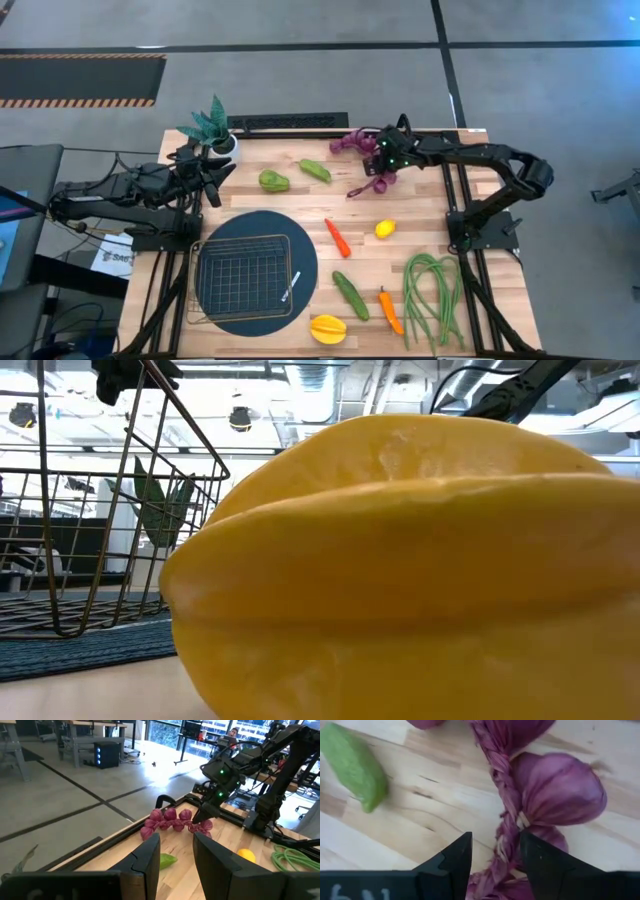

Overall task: Build produce basket
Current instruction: Put the purple garlic into the wire basket

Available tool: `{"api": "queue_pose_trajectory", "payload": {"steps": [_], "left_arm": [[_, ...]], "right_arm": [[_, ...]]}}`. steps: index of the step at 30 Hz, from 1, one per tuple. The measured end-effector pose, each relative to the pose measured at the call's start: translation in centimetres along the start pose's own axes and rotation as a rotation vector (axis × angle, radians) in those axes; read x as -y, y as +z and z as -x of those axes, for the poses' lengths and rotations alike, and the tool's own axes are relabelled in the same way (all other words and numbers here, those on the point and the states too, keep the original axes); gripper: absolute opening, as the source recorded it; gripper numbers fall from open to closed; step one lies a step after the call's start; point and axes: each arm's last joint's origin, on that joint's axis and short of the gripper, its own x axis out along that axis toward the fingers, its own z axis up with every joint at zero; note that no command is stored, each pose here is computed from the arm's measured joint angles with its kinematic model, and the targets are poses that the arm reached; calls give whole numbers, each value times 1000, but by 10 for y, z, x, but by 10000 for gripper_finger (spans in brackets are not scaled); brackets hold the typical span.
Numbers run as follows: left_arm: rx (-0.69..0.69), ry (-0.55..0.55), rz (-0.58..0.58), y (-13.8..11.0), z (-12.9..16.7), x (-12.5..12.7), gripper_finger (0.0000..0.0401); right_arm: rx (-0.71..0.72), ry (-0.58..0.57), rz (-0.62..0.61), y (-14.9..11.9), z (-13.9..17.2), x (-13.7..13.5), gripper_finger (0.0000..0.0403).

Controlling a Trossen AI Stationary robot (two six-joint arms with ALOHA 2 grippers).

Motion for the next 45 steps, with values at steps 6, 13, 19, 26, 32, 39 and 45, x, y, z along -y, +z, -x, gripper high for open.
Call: {"api": "queue_pose_trajectory", "payload": {"steps": [6,13,19,26,32,39,45], "left_arm": [[0,0,0,0,0,0,103],[-1,0,8,0,0,0,103],[-28,10,15,-3,0,-1,103],[-32,11,22,-4,0,-1,103],[-36,12,18,-4,0,-1,103],[-36,12,16,-4,0,-1,103],[-36,12,16,-4,0,-1,103]], "right_arm": [[-47,-37,6,-3,-21,0,201],[-66,-51,-21,-4,-48,0,187],[-97,-34,2,-1,-48,0,58],[-49,-19,24,11,-28,-2,25],[-33,20,49,15,-12,-8,36],[-82,-2,68,9,-9,-7,45],[-82,5,79,8,-9,-9,9]]}}
